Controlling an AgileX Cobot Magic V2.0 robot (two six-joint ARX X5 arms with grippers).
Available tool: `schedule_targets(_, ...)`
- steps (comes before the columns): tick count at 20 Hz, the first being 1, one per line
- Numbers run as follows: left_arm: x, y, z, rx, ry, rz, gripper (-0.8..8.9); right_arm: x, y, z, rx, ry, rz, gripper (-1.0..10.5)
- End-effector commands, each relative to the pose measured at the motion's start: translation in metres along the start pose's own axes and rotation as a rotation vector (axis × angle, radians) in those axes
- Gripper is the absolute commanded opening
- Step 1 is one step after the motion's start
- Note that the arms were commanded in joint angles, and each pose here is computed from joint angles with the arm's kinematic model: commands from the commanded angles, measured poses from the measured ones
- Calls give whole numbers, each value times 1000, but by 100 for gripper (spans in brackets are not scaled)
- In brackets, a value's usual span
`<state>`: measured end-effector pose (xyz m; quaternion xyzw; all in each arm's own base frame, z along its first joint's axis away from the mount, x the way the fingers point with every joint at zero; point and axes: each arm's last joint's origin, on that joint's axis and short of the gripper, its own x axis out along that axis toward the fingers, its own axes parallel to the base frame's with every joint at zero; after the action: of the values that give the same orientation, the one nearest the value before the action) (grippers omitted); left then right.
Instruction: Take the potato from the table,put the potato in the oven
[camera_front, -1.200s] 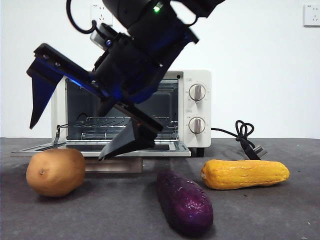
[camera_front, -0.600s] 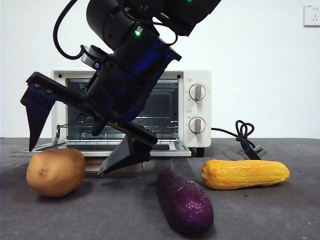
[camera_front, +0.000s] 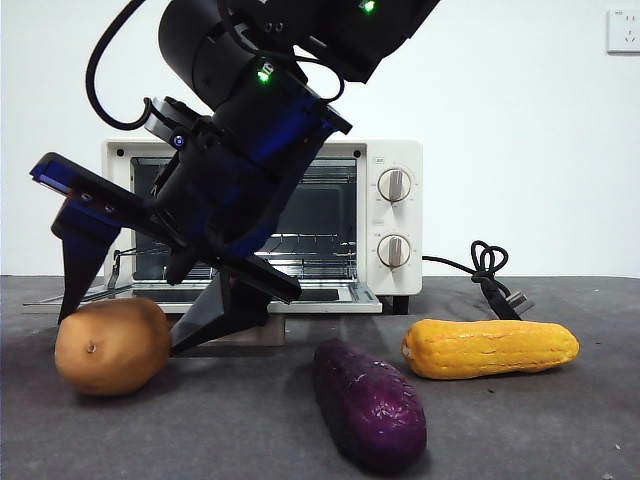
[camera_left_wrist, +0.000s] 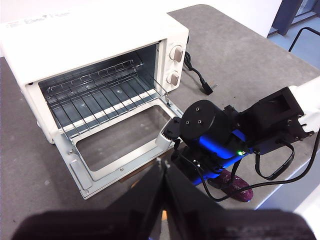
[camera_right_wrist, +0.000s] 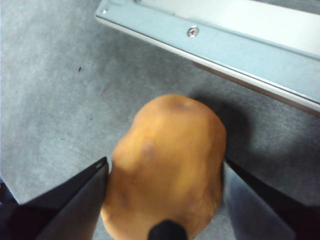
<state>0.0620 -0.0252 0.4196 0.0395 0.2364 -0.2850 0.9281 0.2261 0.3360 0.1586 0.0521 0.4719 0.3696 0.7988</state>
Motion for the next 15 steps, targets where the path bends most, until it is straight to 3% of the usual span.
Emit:
schedule_targets(1,1,0,-1,6,1,3,-8,6,-2,-4,-7,20,-8,-16)
schedule_targets(4,1,1,-1,14,1,7,-8,-7,4,1,-14,11,36,-17)
schedule_targets(8,1,1,-1,23,1,8,-8,-47,25,16,-96,-62,120,-17)
schedule_targets(10,1,1,-1,23,1,8,-8,-68,26,27,-137,-163,65,-17)
schedule_targets(15,1,0,-1,22,3,6,-8,-80,-29,60,-53,-297,-92,-17)
